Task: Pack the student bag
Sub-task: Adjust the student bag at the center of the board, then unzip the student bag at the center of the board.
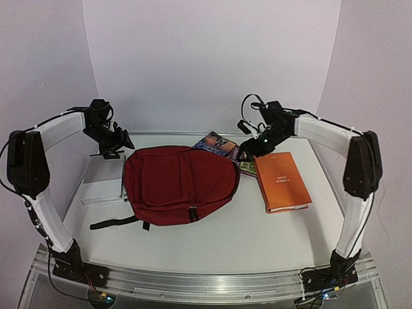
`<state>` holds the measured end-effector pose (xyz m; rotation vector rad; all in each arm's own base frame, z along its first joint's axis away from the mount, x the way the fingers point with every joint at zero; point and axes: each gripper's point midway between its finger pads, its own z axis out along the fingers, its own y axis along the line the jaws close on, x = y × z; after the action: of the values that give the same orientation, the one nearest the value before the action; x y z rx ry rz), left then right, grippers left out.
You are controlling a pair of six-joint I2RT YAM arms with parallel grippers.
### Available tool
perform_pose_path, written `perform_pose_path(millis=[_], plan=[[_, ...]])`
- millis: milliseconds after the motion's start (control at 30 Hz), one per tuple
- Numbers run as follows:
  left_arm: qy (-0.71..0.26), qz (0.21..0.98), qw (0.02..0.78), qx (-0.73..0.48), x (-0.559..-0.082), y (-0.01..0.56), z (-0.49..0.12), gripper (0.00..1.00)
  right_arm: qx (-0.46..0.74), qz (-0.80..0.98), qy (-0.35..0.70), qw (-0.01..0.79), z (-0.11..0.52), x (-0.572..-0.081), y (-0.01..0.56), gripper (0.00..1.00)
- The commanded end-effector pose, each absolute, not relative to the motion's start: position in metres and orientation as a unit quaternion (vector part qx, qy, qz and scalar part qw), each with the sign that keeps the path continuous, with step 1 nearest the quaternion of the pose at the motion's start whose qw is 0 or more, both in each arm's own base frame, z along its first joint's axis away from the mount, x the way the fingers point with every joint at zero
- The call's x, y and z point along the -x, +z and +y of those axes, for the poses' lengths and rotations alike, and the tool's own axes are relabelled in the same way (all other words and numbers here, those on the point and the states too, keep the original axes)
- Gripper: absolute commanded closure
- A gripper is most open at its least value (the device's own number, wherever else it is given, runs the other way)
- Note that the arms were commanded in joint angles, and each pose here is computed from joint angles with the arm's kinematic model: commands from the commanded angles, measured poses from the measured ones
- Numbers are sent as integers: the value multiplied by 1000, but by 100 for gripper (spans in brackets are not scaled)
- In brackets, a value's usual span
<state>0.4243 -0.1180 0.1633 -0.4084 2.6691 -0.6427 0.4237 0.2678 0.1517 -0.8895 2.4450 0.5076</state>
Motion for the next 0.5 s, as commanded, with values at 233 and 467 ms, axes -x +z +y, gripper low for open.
perform_pose_path(millis=[233,467], plan=[[-257,945,141,143,-330,159,-132,20,389,847,293,212,357,-305,159,22],[-243,945,124,182,-307,137,-133,26,376,849,306,211,416,-276,124,31]])
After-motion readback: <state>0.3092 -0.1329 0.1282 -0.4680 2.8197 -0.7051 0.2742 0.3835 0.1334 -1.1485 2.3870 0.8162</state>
